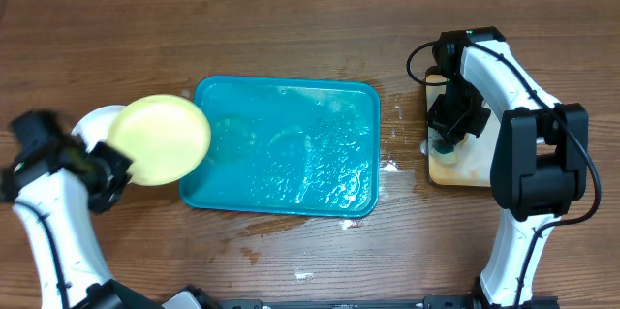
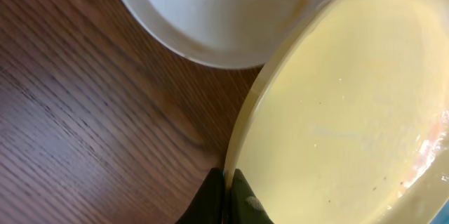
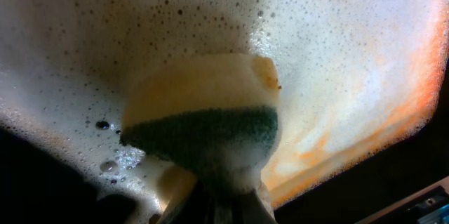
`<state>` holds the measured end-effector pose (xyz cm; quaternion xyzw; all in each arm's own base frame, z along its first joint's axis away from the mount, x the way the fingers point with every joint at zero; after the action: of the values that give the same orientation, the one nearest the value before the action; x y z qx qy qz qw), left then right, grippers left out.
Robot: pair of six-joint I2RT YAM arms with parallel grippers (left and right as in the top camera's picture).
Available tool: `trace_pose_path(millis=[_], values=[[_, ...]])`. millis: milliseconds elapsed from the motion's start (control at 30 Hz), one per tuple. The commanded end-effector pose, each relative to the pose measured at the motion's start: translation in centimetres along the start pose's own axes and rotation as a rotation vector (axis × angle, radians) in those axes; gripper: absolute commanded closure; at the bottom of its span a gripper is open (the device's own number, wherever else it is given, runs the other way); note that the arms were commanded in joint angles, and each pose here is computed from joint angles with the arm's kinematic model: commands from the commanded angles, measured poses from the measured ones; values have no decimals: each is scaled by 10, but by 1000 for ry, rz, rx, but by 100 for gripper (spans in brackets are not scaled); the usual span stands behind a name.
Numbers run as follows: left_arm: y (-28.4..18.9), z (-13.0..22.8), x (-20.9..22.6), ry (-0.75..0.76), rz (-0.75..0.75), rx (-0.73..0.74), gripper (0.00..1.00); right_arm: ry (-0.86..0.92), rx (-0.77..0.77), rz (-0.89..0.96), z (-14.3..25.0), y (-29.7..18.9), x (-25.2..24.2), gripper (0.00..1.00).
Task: Clean dirty plates on tray and stack at the side
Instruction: 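Lower the yellow plate onto the white plate stack and release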
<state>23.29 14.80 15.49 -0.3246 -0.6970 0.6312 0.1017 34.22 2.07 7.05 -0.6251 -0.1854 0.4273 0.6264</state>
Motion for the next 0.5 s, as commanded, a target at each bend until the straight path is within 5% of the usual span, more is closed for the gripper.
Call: trace_pose_path(millis=[0,300,467], values=[[-6,-8,5,-55,171,-34,95,-6,5,-5,1,-2,-3,96],[24,-28,76,-337,152,-89,96,-30,11,1,2,-2,-4,96],[54,-36,84,-366,205,-44,96,-35,19,14,4,-2,-7,96]])
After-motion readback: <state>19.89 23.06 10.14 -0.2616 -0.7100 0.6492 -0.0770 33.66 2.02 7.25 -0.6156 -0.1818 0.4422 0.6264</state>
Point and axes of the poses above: each gripper's point midway between its finger pads, its own y axis out along the fingers, its own x axis along the line the jaws close on, z = x × y, the point moved 4 cm from there along -y, back along the fingers, and after that the axes turned 6 degrees about y, right-handed, at the moved point
